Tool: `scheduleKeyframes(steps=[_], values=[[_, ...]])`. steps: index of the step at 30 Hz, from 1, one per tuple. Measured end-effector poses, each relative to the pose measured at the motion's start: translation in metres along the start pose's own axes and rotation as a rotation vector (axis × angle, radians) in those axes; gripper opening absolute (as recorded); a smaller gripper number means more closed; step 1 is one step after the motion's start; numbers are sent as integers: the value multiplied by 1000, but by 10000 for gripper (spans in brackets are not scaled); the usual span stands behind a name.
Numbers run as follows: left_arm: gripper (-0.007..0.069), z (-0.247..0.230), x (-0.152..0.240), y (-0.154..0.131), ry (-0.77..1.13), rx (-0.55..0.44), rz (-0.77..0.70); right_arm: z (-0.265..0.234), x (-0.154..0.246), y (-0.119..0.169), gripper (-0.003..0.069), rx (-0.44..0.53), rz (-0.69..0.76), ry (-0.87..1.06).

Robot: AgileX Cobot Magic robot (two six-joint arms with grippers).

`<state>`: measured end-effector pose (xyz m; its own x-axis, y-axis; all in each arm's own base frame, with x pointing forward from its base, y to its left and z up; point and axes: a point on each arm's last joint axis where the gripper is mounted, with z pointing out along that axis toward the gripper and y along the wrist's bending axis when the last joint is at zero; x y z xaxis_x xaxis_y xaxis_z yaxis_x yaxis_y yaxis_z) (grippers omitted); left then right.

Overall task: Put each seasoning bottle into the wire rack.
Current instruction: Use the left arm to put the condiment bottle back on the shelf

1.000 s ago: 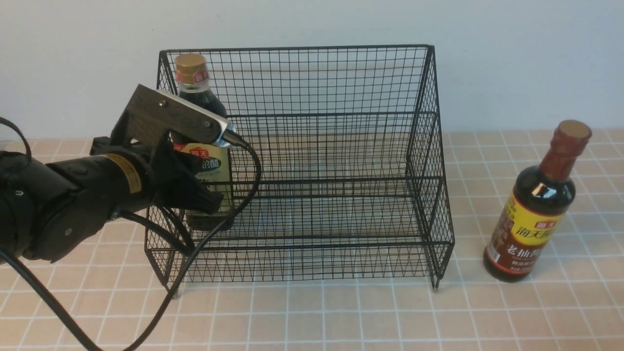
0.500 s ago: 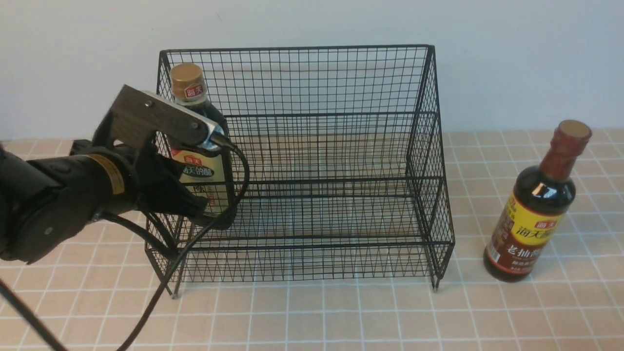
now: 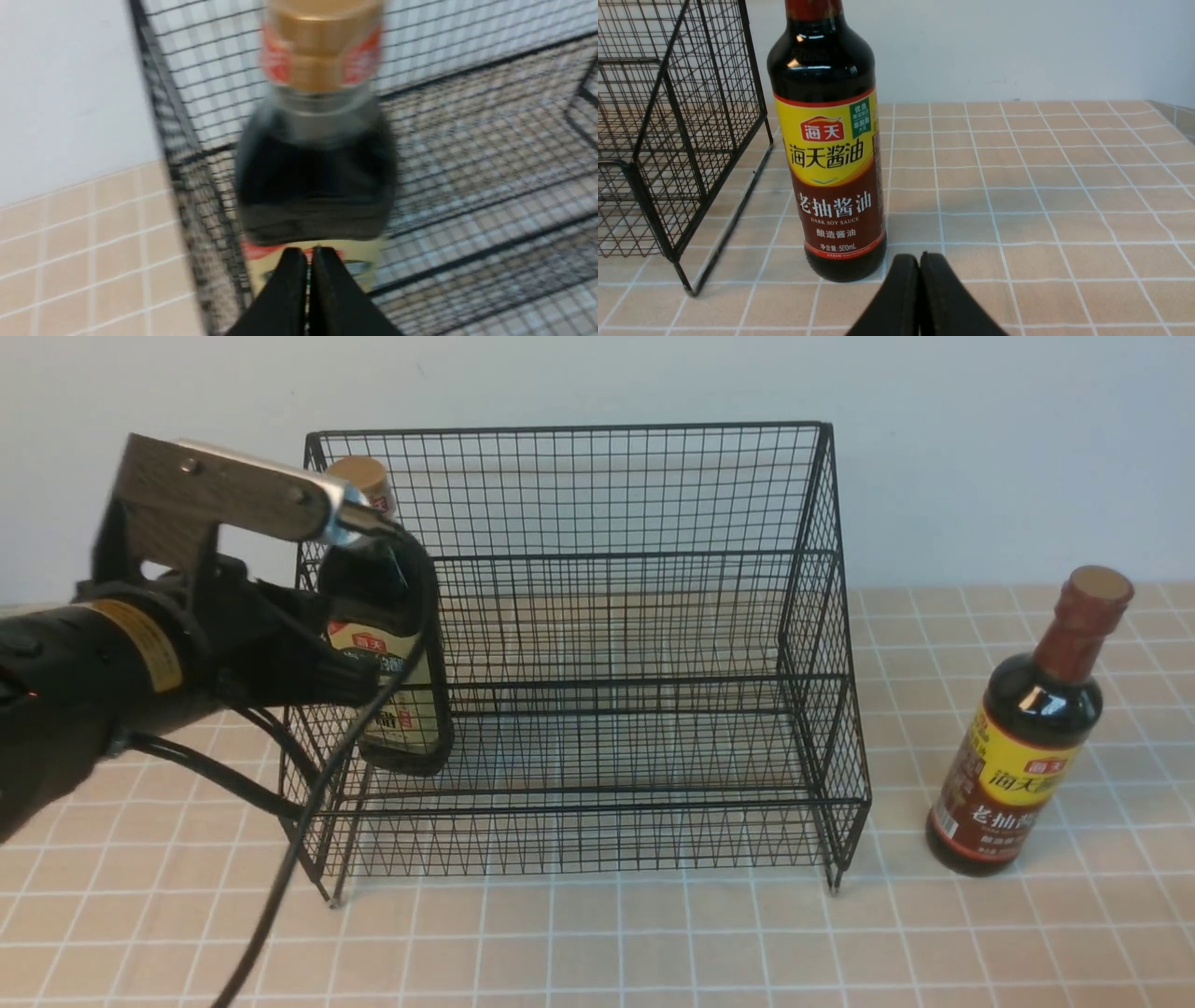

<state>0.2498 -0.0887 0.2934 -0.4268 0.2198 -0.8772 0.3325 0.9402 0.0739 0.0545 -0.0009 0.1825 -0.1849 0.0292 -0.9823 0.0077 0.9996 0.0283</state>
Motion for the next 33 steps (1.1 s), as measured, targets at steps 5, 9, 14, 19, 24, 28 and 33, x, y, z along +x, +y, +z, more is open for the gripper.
scheduleKeyframes(steps=[5, 9, 14, 19, 24, 28, 33], values=[[-7, 21, 8, -11, 33, 42, 17, 0, 0, 0, -15, 0, 0, 0], [-7, 38, 16, -14, 51, 60, 21, 0, 0, 0, -15, 0, 0, 0], [-7, 52, 21, -18, 38, 84, 34, 0, 0, 0, -15, 0, 0, 0], [-7, 57, 20, -17, 7, 92, 87, 0, 0, 0, -15, 0, 0, 0], [-7, 59, 17, -11, -41, 83, 104, 0, 0, 0, -15, 0, 0, 0], [-7, 61, 16, -7, -65, 79, 107, 0, 0, 0, -15, 0, 0, 0], [-7, 62, 16, -7, -67, 80, 100, 0, 0, 0, -15, 0, 0, 0]])
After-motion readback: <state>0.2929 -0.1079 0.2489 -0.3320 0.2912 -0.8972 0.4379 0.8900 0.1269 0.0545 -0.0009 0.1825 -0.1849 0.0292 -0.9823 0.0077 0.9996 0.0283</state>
